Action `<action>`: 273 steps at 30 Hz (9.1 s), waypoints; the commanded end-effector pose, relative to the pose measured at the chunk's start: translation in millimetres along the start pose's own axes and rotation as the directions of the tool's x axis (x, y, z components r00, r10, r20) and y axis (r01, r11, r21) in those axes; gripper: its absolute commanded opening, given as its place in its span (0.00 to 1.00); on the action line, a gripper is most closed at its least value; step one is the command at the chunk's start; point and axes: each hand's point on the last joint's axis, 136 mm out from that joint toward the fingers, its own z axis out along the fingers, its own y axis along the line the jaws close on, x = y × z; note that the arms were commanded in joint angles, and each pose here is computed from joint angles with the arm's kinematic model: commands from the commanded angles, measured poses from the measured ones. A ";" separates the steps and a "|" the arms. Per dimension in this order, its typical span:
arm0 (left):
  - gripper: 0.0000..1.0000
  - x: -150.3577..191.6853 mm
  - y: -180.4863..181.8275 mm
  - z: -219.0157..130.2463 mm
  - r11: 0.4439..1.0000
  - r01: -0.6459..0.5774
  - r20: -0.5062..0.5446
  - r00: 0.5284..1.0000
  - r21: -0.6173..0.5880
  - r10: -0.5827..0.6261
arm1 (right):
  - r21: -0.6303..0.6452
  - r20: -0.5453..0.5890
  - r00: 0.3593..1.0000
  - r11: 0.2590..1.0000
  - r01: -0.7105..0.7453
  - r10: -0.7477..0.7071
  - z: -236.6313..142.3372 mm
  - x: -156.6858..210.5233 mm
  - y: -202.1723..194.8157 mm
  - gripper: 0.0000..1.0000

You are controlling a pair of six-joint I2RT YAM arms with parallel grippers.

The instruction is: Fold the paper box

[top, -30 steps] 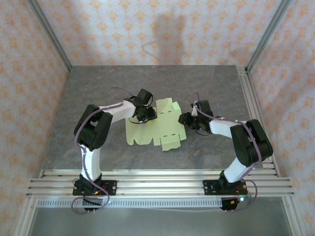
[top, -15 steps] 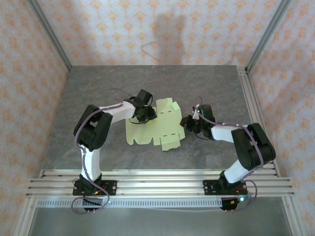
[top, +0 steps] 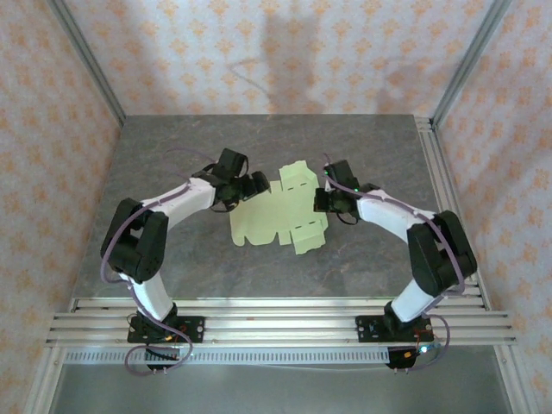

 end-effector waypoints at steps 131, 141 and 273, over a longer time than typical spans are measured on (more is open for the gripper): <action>0.87 -60.1 -81.1 14.8 0.974 -0.222 -0.094 0.970 0.039 0.225 | 0.034 0.133 0.784 0.794 0.607 -0.606 20.7 -7.4 53.3 0.00; 0.66 -26.0 -106.8 45.5 0.970 -0.234 -0.217 0.945 0.068 0.243 | 0.099 0.103 0.742 0.749 0.655 -0.663 29.6 -6.0 56.5 0.00; 0.57 6.2 -43.3 20.6 0.974 -0.081 -0.158 0.981 0.212 0.116 | 0.046 0.094 0.799 0.805 0.592 -0.593 27.4 -18.4 43.1 0.00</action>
